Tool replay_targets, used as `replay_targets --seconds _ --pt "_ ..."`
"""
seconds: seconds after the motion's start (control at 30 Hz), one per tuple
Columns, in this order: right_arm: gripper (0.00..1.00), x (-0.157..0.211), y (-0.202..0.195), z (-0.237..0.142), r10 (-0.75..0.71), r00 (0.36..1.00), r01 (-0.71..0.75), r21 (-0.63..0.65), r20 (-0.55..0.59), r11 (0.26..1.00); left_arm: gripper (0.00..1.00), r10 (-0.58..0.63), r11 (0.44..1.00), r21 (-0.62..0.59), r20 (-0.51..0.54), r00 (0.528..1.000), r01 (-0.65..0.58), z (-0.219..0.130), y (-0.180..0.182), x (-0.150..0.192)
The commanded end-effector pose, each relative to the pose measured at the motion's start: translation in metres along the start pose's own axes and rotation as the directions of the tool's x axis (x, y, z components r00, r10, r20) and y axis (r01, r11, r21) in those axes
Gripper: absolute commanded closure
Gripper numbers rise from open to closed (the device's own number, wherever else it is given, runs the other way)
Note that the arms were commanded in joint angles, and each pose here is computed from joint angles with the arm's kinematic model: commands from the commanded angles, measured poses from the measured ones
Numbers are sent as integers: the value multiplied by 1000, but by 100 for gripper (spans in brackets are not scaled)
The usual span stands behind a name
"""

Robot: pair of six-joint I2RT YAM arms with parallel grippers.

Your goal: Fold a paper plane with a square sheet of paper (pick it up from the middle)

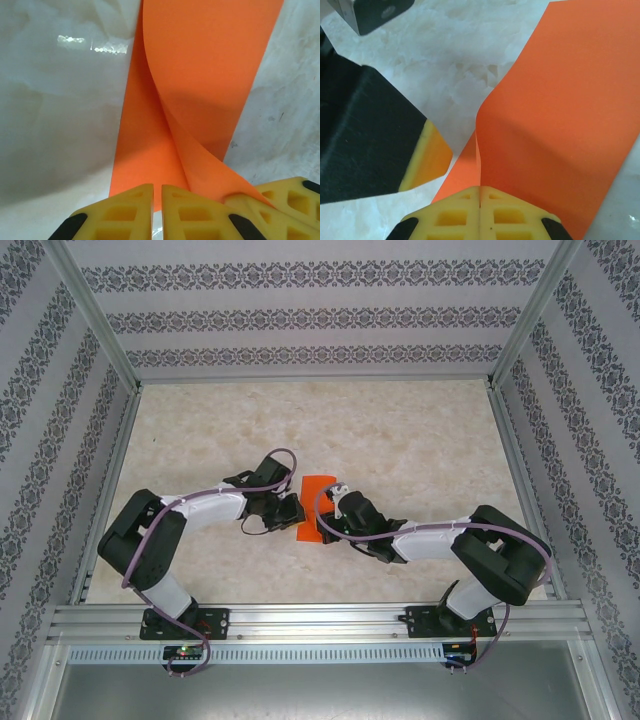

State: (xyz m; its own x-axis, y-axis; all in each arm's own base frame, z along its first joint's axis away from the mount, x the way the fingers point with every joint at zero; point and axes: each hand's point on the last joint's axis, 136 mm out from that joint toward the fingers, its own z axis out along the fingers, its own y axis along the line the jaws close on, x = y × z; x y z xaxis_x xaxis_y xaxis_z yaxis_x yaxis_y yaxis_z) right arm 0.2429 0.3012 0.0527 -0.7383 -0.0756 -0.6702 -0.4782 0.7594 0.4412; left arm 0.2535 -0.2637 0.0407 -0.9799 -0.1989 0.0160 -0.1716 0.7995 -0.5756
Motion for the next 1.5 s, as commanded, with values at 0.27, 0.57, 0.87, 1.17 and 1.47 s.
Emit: replay_targets --seconds 0.27,0.57,0.87,1.17,1.47 --pt "96 2 -10 0 42 999 -42 25 2 999 90 7 1000 21 -25 1000 -6 18 -8 4" --pt "93 6 -24 -5 50 997 -45 77 -61 996 90 -2 999 -36 -34 999 0 26 11 7" --pt "90 -3 -35 -7 51 992 -39 102 -113 994 90 18 999 -51 -43 999 -20 28 11 6" --pt "89 -9 -39 -4 12 985 3 83 -174 997 90 34 996 -79 -56 998 -39 31 17 7" --pt "89 -10 -38 7 -24 971 34 39 -237 999 90 40 995 -93 -60 997 -46 33 20 6"
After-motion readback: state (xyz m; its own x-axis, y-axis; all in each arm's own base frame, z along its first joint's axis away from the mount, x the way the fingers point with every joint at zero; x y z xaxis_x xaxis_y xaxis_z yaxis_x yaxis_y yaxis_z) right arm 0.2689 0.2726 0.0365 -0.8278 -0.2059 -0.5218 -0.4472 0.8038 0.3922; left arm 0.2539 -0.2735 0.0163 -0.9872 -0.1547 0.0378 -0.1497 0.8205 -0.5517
